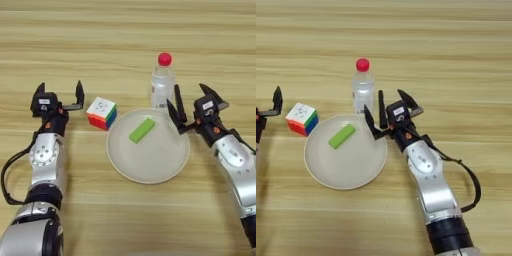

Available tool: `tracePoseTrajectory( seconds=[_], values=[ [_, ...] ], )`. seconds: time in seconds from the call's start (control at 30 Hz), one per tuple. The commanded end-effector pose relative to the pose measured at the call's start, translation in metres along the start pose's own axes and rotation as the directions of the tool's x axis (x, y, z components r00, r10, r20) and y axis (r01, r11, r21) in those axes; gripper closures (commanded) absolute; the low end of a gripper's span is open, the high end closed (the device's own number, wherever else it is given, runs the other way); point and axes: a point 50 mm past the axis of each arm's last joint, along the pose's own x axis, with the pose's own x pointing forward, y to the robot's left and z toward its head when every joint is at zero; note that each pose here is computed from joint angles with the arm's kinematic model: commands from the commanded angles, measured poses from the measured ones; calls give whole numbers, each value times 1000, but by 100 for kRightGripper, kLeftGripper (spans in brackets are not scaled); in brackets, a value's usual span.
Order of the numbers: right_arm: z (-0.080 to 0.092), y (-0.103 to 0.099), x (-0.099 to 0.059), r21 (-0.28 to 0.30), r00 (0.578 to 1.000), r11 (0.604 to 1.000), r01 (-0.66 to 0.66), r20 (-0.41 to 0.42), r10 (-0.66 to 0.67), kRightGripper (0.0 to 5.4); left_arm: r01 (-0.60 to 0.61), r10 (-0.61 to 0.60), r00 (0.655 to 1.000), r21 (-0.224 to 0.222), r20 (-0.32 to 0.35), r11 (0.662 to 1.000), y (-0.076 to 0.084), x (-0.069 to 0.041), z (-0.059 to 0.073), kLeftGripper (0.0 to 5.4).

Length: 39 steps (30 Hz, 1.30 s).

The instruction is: Move the objects on the table

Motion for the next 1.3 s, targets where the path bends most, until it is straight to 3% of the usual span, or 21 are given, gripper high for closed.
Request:
tracePoseTrajectory(
  seconds=[0.03,0.13,0.53,1.3],
  values=[
    [-1,-7,15,9,999,999,-32,-37,32,0,10,-10,1000,6,10,1000,-5,5,2,1],
    [2,-9,23,6,998,999,-46,-37,47,0,12,-12,1000,5,8,1000,-6,5,2,1],
    [0,2,39,114,986,983,-147,-67,155,0,14,-14,1000,12,6,1000,-9,5,0,1],
    [-4,9,73,125,981,978,-167,-83,178,0,10,-10,1000,12,8,1000,-9,5,0,1]
  ],
)
